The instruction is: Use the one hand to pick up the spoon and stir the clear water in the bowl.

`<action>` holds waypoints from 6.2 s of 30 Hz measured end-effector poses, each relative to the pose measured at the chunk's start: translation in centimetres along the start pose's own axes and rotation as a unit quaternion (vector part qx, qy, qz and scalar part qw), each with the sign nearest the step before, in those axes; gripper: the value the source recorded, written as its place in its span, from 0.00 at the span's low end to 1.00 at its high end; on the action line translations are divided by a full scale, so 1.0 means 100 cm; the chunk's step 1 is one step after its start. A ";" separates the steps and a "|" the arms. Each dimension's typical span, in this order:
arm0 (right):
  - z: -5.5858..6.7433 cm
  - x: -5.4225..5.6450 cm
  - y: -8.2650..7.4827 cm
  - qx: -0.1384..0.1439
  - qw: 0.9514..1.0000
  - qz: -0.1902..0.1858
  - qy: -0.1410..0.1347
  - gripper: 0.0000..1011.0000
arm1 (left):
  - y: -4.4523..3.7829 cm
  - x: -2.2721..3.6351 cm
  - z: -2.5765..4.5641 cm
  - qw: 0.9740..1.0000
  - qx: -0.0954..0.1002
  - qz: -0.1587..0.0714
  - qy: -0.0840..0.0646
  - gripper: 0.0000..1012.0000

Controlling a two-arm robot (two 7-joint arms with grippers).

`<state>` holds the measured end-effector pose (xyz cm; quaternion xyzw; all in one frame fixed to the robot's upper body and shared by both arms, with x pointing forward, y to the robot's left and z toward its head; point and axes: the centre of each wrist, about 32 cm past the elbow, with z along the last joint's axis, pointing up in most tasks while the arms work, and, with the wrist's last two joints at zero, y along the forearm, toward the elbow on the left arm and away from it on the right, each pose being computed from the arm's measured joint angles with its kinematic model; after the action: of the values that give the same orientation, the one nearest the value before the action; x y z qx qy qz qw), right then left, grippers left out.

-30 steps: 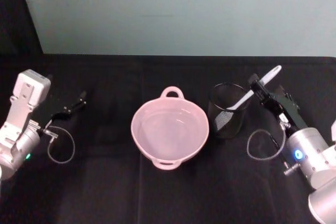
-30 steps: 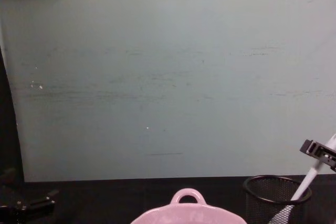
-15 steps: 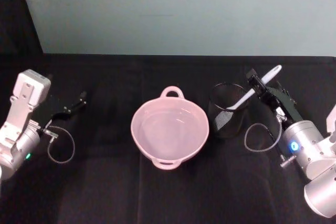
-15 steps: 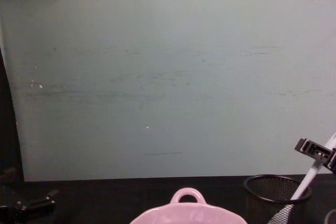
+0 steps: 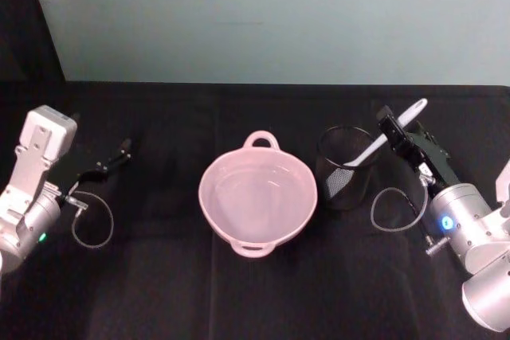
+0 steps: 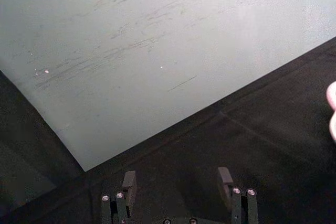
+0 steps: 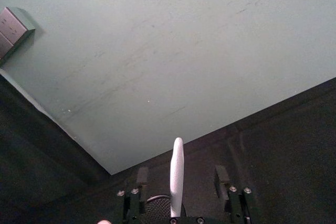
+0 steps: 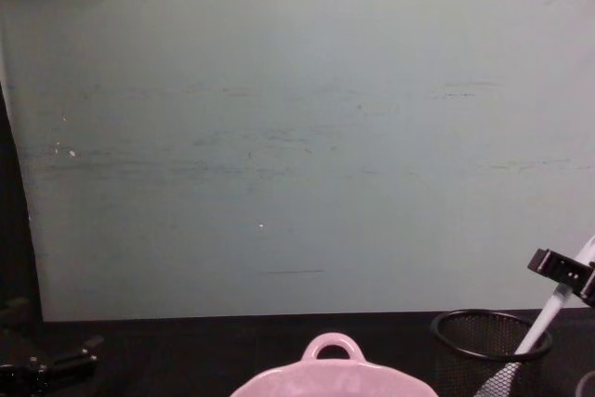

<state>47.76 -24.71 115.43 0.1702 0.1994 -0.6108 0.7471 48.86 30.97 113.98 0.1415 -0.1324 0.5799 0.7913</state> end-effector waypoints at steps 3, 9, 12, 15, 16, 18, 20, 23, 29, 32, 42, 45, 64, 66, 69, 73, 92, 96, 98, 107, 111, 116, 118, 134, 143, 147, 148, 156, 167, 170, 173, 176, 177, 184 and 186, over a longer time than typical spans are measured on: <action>0.000 0.000 0.000 0.000 1.000 0.000 0.000 0.70 | 0.0000 0.0000 0.0000 1.000 0.000 0.000 0.000 1.00; 0.000 0.000 0.000 0.000 1.000 0.000 -0.001 0.50 | 0.0000 0.0000 0.0000 1.000 0.000 0.000 0.000 1.00; 0.000 0.000 0.000 0.000 1.000 0.000 -0.001 0.42 | 0.0000 0.0000 0.0000 1.000 0.000 0.000 0.000 1.00; 0.000 0.000 0.000 0.000 1.000 0.000 -0.001 0.33 | 0.0000 0.0000 0.0000 1.000 0.000 0.000 0.000 1.00; 0.000 0.000 0.000 0.000 1.000 0.000 -0.001 0.28 | 0.0000 0.0000 0.0000 1.000 0.000 0.000 0.000 1.00; 0.000 0.000 0.000 0.000 1.000 0.000 -0.001 0.22 | 0.0000 0.0000 0.0000 1.000 0.000 0.000 0.000 1.00; 0.000 0.000 -0.001 0.000 1.000 0.000 -0.001 0.17 | 0.0000 0.0000 0.0000 1.000 0.000 0.000 0.000 1.00; 0.000 0.000 -0.001 0.000 1.000 0.001 -0.001 0.11 | 0.0000 0.0000 0.0000 1.000 0.000 0.000 0.000 1.00; 0.000 0.000 -0.001 0.000 1.000 0.000 -0.001 0.11 | 0.0000 0.0000 0.0000 1.000 0.000 0.000 0.000 1.00; 0.000 0.000 -0.001 0.000 1.000 0.000 -0.001 0.11 | 0.0000 0.0000 0.0000 1.000 0.000 0.000 0.000 1.00; 0.013 -0.006 -0.011 0.034 0.997 0.028 -0.070 0.11 | 0.0000 0.0000 0.0000 1.000 0.000 0.000 0.000 1.00; 0.021 -0.007 -0.015 0.039 0.993 0.040 -0.100 0.11 | 0.0000 0.0000 0.0000 1.000 0.000 0.000 0.000 1.00; 0.127 -0.028 -0.038 -0.005 0.955 0.144 -0.258 0.11 | 0.0000 0.0000 0.0000 1.000 0.000 0.000 0.000 1.00; 0.137 -0.035 -0.036 -0.012 0.949 0.155 -0.276 0.11 | 0.0000 0.0000 0.0000 1.000 0.000 0.000 0.000 1.00; 0.145 -0.043 -0.032 -0.017 0.942 0.164 -0.291 0.11 | 0.0000 0.0000 0.0000 1.000 0.000 0.000 0.000 1.00; 0.155 -0.060 -0.022 -0.023 0.934 0.178 -0.309 0.11 | 0.0000 0.0000 0.0000 1.000 0.000 0.000 0.000 1.00; 0.111 -0.093 0.006 -0.060 0.919 0.283 -0.267 0.11 | 0.0000 0.0000 0.0000 1.000 0.000 0.000 0.000 1.00; 0.093 -0.087 0.010 -0.073 0.915 0.297 -0.262 0.11 | 0.0000 0.0000 0.0000 1.000 0.000 0.000 0.000 1.00; 0.083 -0.082 0.013 -0.085 0.913 0.301 -0.262 0.11 | 0.0000 0.0000 0.0000 1.000 0.000 0.000 0.000 1.00; 0.054 -0.067 0.016 -0.118 0.907 0.308 -0.261 0.11 | 0.0000 0.0000 0.0000 1.000 0.000 0.000 0.000 1.00; 0.044 -0.065 0.017 -0.125 0.906 0.314 -0.256 0.11 | 0.0000 0.0000 0.0000 1.000 0.000 0.000 0.000 1.00; 0.031 -0.068 0.020 -0.132 0.903 0.326 -0.247 0.11 | 0.0000 0.0000 0.0000 1.000 0.000 0.000 0.000 1.00; 0.026 -0.071 0.022 -0.133 0.902 0.331 -0.245 0.11 | 0.0000 0.0000 0.0000 1.000 0.000 0.000 0.000 1.00; 0.002 -0.086 0.054 -0.098 0.910 0.316 -0.249 0.11 | 0.0000 0.0000 0.0000 1.000 0.000 0.000 0.000 1.00; 0.004 -0.078 0.062 -0.076 0.916 0.278 -0.278 0.11 | 0.0000 0.0000 0.0000 1.000 0.000 0.000 0.000 1.00; 0.008 -0.073 0.061 -0.070 0.917 0.264 -0.292 0.11 | 0.0000 0.0000 0.0000 1.000 0.000 0.000 0.000 1.00; 0.010 -0.071 0.059 -0.069 0.916 0.262 -0.297 0.11 | 0.0000 0.0000 0.0000 1.000 0.000 0.000 0.000 1.00; 0.021 -0.066 0.038 -0.081 0.908 0.266 -0.314 0.11 | 0.0000 0.0000 0.0000 1.000 0.000 0.000 0.000 1.00; 0.018 -0.079 0.007 -0.101 0.903 0.311 -0.278 0.11 | 0.0000 0.0000 0.0000 1.000 0.000 0.000 0.000 1.00; 0.013 -0.084 0.005 -0.102 0.904 0.322 -0.262 0.11 | 0.0000 0.0000 0.0000 1.000 0.000 0.000 0.000 1.00; 0.008 -0.089 0.005 -0.104 0.905 0.329 -0.250 0.11 | 0.0000 0.0000 0.0000 1.000 0.000 0.000 0.000 1.00; 0.000 -0.093 0.010 -0.102 0.906 0.332 -0.243 0.11 | 0.0000 0.0000 0.0000 1.000 0.000 0.000 0.000 1.00; -0.001 -0.093 0.011 -0.101 0.906 0.331 -0.242 0.11 | 0.0000 0.0000 0.0000 1.000 0.000 0.000 0.000 1.00; -0.016 -0.096 0.031 -0.072 0.916 0.306 -0.251 0.11 | 0.0000 0.0000 0.0000 1.000 0.000 0.000 0.000 1.00; -0.019 -0.096 0.036 -0.059 0.919 0.294 -0.256 0.11 | 0.0000 0.0000 0.0000 1.000 0.000 0.000 0.000 1.00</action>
<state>49.48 -14.92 118.66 0.0142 -0.0216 -0.3737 0.9272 48.86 30.96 113.98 0.1415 -0.1325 0.5799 0.7913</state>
